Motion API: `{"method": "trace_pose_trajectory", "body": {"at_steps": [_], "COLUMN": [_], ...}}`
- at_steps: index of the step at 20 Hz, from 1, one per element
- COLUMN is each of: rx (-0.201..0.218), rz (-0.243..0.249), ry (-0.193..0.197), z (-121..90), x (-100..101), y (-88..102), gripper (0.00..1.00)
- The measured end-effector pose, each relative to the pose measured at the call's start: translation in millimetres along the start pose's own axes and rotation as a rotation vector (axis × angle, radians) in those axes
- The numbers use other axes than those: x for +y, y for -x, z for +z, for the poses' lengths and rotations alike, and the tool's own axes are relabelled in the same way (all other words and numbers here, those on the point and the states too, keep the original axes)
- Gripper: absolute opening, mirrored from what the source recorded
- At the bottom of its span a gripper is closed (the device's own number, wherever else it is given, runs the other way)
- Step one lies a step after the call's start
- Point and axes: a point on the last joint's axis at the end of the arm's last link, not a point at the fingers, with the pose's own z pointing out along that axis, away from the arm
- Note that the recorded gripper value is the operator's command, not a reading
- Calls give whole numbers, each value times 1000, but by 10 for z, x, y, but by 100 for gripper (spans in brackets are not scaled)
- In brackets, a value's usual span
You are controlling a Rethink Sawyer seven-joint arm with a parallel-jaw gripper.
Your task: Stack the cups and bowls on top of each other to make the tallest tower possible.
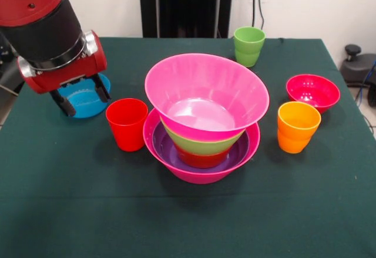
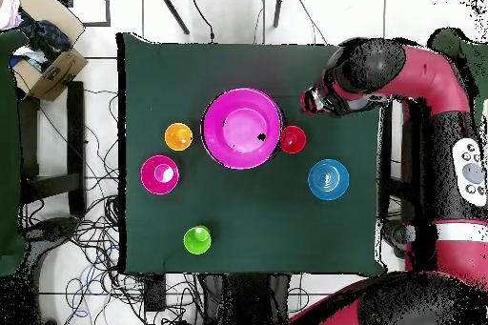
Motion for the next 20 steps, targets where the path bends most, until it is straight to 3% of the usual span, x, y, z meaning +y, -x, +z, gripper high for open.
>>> {"method": "trace_pose_trajectory", "body": {"at_steps": [10,20], "rx": [-52,-48], "rz": [0,2], "ry": [0,9], "z": [196,243], "x": [-25,-40], "y": [62,0], "gripper": [100,100]}}
